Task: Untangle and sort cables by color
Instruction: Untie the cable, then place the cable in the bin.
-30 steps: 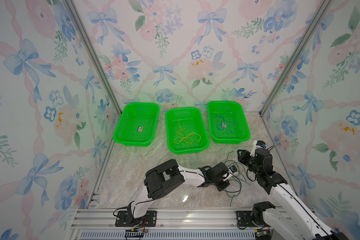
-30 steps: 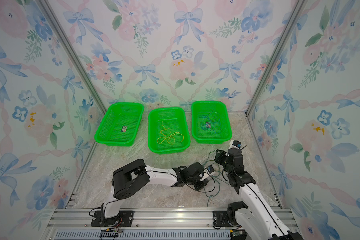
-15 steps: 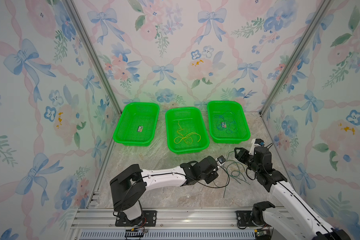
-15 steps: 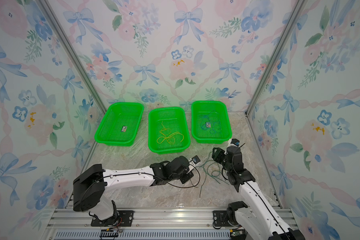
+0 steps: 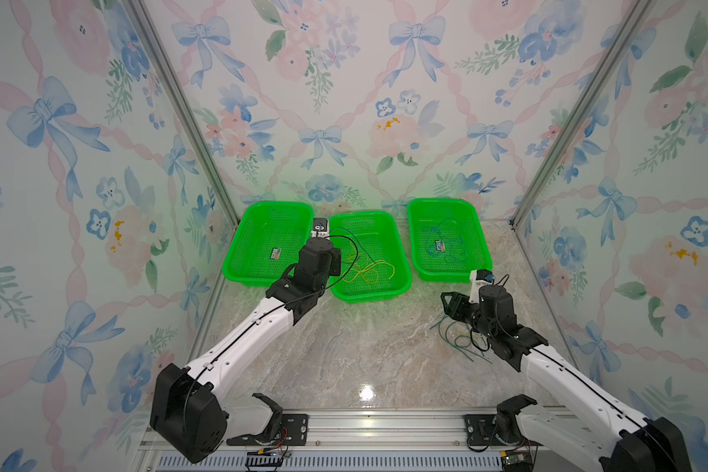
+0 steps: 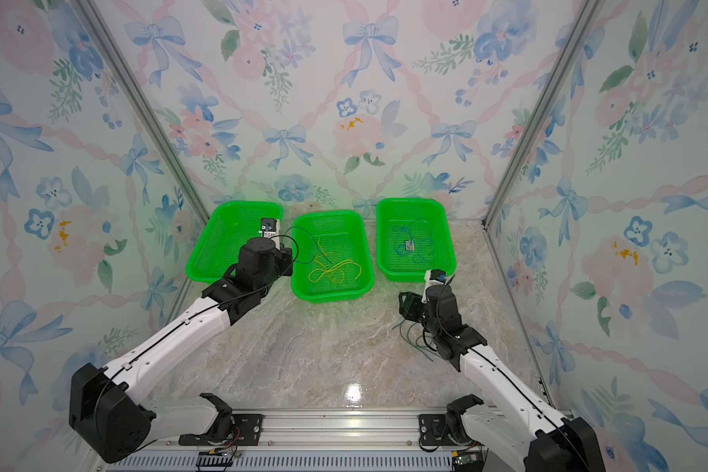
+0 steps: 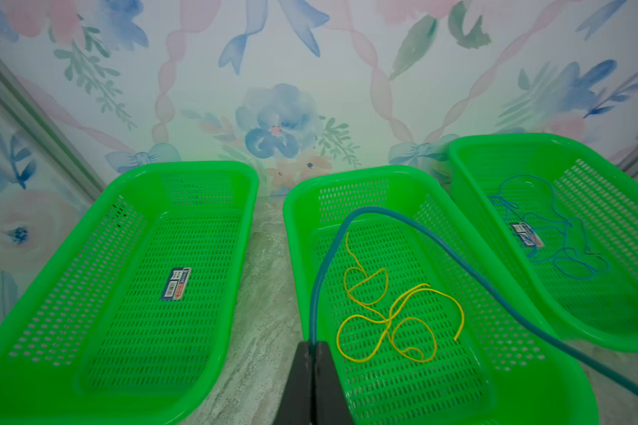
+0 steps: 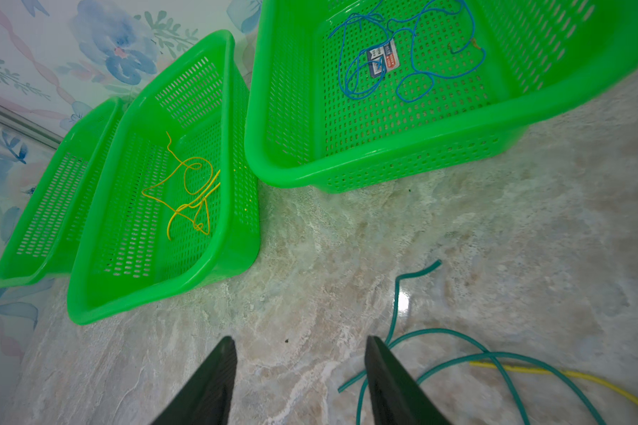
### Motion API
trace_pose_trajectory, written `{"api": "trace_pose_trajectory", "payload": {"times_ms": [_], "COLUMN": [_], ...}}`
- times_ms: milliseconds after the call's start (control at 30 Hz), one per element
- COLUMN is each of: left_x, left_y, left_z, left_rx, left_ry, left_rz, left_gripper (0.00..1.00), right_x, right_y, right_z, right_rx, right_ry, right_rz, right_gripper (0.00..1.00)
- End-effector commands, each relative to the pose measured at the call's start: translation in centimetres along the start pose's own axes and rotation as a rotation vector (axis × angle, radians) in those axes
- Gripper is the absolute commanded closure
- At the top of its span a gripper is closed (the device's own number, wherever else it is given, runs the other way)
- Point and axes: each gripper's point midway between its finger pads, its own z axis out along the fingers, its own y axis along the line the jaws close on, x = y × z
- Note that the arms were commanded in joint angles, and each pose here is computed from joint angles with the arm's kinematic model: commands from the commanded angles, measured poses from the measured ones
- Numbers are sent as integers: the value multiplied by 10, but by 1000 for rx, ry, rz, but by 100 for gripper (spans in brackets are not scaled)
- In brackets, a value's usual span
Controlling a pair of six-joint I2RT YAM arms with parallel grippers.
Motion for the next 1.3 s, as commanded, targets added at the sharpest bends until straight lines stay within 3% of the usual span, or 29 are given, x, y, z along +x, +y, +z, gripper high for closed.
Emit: {"api": "trace_pose_trajectory", "payload": {"times_ms": [0,267,567,733,767,800,833,867,1033,1267], "left_x": [10,57,107,123,123,124,126,128,148,152], "left_y": [42,147,188,193,194,196,196,193,168,108], "left_z": [26,75,118,130,129,130,131,135,152,169], "left_rx": [-133,-357,-476,-490,-503,-512,-511,-495,-382,-200], "left_ry": [59,184,299,332,328,328,333,344,415,464], "left_rz": [-82,-297,-362,-397,-402,-401,-397,-393,-407,-333], "left_gripper": [100,100,100,89,83,67,38,30,35,38], "right_x": [-8,17,35,34,35,36,38,39,38,37], "right_y": [12,-3,-11,-13,-14,-15,-17,-18,-22,-31], "right_z": [4,24,29,26,25,25,24,23,17,13], "right_rx": [-19,48,63,76,84,89,95,100,112,145], "right_ry": [-23,89,139,144,154,161,171,175,166,172], "right_rz": [-34,-72,-50,-59,-60,-60,-62,-63,-58,-27], "right_gripper": [40,39,39,40,40,39,40,39,39,39]}}
